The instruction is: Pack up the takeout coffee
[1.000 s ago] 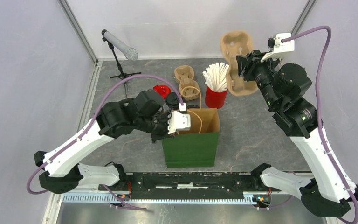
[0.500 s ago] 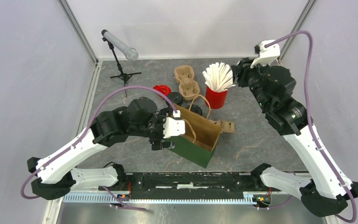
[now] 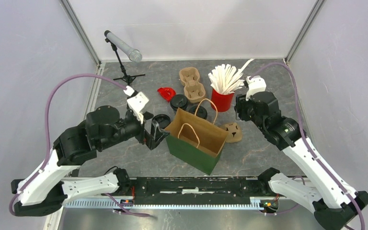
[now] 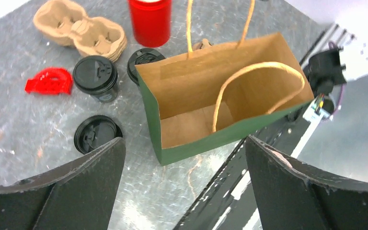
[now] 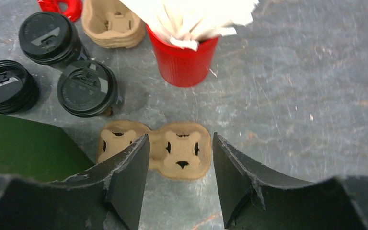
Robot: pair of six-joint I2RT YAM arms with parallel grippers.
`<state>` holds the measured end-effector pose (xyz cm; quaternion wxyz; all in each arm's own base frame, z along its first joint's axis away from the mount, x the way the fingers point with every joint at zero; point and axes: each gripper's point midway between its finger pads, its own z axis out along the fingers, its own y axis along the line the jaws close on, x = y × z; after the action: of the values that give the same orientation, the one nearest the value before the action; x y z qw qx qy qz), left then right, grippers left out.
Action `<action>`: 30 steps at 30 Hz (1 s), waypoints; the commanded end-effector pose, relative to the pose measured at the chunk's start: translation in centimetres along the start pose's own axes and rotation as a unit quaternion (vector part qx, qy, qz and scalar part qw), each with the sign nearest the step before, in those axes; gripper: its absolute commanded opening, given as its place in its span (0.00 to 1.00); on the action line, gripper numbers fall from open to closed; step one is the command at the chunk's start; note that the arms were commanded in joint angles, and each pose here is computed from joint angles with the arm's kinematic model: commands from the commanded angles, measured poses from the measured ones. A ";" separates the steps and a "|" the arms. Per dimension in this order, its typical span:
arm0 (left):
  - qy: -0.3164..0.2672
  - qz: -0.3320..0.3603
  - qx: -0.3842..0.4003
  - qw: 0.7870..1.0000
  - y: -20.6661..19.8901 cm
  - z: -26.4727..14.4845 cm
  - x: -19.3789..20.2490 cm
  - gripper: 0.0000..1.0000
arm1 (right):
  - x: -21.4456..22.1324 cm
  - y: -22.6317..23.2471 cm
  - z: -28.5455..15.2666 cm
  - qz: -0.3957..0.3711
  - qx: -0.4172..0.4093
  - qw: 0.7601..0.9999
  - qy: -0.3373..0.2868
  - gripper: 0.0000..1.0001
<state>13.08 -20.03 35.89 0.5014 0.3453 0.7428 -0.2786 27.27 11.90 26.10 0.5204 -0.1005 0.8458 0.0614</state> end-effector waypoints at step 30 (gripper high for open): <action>0.266 -0.162 -0.103 0.945 3.7 7.8 5.7 0.46 | 11.3 0.9 3.6 0.173 0.009 0.977 0.121 0.61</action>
<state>18.95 -22.46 27.39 0.2674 0.2259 0.9198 -0.1776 23.35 11.74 11.86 0.3655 0.0841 0.9176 0.1314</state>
